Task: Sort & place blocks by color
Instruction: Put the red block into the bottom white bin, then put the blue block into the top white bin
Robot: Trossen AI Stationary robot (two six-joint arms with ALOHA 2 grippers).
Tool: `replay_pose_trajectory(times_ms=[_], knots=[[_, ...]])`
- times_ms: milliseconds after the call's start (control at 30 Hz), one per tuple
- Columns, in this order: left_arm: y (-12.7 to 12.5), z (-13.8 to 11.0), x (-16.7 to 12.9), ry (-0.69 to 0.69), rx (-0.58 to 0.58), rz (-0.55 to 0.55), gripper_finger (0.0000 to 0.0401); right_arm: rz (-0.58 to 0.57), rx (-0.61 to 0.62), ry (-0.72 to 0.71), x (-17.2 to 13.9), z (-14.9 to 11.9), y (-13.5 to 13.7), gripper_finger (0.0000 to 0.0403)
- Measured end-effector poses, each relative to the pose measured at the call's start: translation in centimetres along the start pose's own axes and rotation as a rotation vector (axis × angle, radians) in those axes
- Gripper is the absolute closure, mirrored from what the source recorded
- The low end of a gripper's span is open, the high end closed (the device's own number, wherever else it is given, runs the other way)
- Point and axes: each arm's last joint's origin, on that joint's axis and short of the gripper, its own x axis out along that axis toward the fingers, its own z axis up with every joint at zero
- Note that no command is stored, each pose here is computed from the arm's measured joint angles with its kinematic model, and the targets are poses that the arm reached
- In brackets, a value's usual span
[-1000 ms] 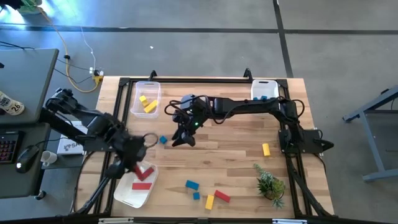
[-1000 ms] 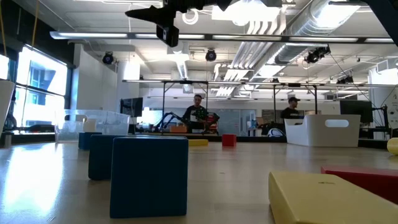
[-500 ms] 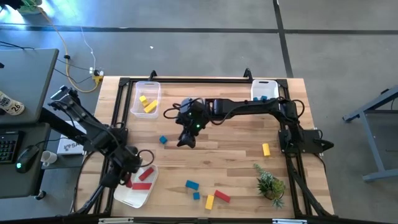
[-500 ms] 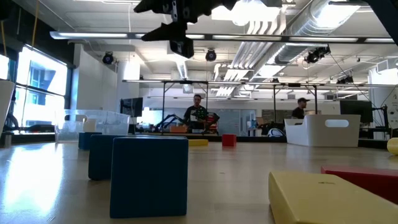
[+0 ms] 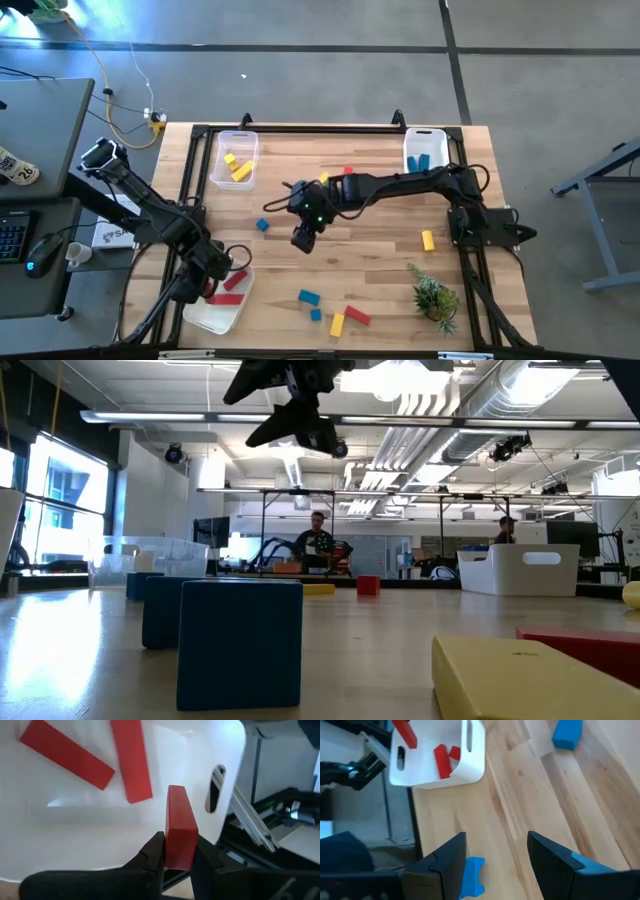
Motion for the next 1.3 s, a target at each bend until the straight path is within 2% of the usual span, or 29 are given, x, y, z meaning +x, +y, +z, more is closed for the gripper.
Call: replay_pose_trajectory(times_ms=[133,433,667,800,1133,1300], knots=[[0.8,0.1,0.3,-0.003,-0.045,0.011,0.0359,-0.027,0.032,-0.013,0.3,-0.7,0.9,0.0208],[2.1,0.0,0.8,0.004,-0.069,0.018,0.0349,-0.117,0.072,-0.074,1.2,-2.9,3.7,0.0208],[2.7,-0.4,1.5,0.032,-0.085,0.036,0.0341,-0.123,0.073,-0.065,2.1,-4.7,5.6,0.0208],[2.8,-0.4,1.5,0.025,-0.084,0.044,0.0321,-0.129,0.051,-0.057,2.9,-5.7,6.4,0.0208],[2.7,-0.2,1.5,0.008,-0.075,0.038,0.0244,-0.186,0.024,-0.097,4.0,-7.4,7.7,0.0208],[2.7,-0.3,1.5,0.014,-0.081,0.038,0.0225,-0.194,0.005,-0.089,4.4,-7.9,7.9,0.0208]])
